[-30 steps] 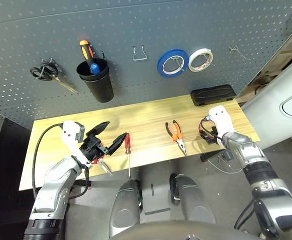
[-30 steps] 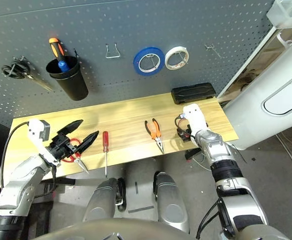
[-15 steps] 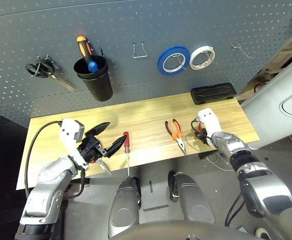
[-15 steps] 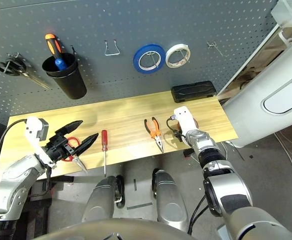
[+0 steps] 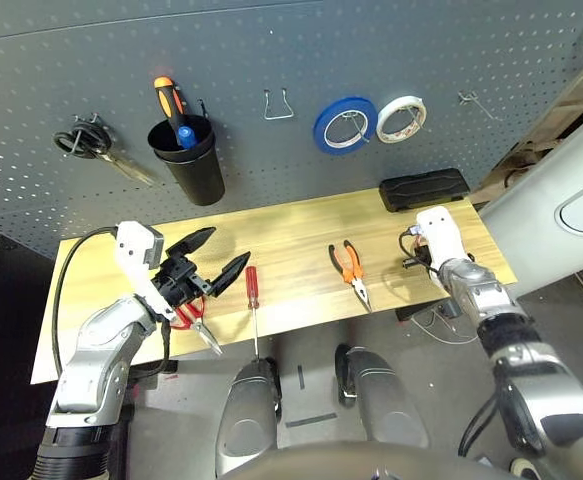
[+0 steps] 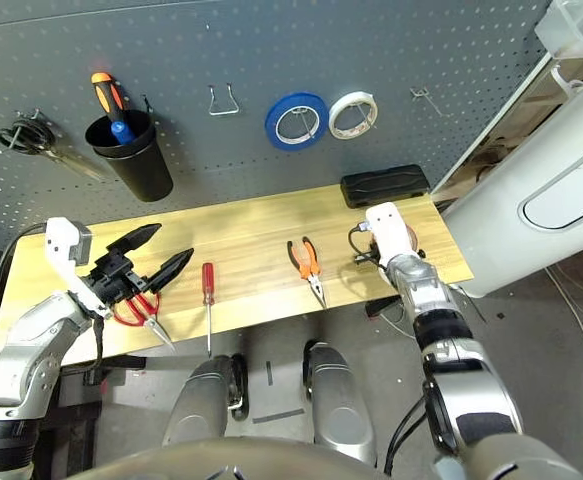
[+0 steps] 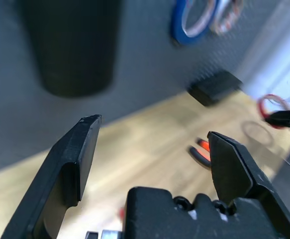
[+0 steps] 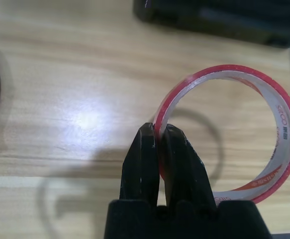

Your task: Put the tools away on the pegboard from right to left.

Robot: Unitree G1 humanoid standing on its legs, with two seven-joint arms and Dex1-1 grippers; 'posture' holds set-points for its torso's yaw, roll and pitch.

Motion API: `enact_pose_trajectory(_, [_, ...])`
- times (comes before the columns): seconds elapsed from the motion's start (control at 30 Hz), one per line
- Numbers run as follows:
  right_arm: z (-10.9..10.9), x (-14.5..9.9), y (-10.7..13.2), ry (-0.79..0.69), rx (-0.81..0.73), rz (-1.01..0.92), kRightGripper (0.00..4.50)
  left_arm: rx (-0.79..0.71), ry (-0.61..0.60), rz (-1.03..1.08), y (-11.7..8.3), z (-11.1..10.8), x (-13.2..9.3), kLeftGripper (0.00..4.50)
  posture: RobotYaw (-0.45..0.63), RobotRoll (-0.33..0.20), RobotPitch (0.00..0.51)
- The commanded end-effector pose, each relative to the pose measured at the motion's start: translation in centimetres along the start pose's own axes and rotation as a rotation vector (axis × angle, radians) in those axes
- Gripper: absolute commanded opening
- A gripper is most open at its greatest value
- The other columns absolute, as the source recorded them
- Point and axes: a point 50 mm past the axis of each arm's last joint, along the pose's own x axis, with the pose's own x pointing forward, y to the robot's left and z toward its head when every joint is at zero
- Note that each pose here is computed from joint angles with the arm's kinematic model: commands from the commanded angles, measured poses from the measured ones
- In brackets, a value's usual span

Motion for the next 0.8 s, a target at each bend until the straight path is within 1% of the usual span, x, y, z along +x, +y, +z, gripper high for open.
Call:
enact_pose_trajectory(0.03, [1.2, -1.4, -0.8, -0.065, -0.013, -0.042, 0.09, 0.004, 0.006, 0.014, 0.8, -0.2, -1.4, 4.50, 0.01, 0.000, 0.049])
enact_pose_trajectory(0.17, [2.8, -2.8, -1.6, -0.167, -0.048, -0.101, 0.09, 0.016, -0.019, 0.008, 1.6, 0.6, -2.2, 4.50, 0.00, 0.000, 0.040])
enact_pose_trajectory(0.3, [4.1, -3.5, -2.0, -0.248, -0.081, -0.143, 0.09, 0.029, -0.035, -0.011, 2.0, 1.1, -2.5, 4.50, 0.00, 0.000, 0.034])
enact_pose_trajectory(0.33, [4.4, -3.5, -2.2, -0.267, -0.081, -0.152, 0.09, 0.054, -0.053, -0.006, 2.2, 1.3, -2.5, 4.50, 0.01, 0.000, 0.034])
enact_pose_trajectory(0.43, [5.3, -3.6, -2.7, -0.319, -0.091, -0.181, 0.09, 0.086, -0.096, -0.014, 2.5, 2.1, -2.2, 4.50, 0.01, 0.000, 0.035])
enact_pose_trajectory(0.63, [7.1, -3.2, -4.0, -0.386, -0.117, -0.217, 0.09, 0.090, -0.110, -0.071, 2.4, 2.7, -1.6, 4.50, 0.01, 0.000, 0.037])
enact_pose_trajectory(0.8, [8.4, -2.5, -5.3, -0.418, -0.140, -0.234, 0.09, 0.105, -0.124, -0.079, 3.1, 3.1, -1.3, 4.50, 0.02, 0.000, 0.037])
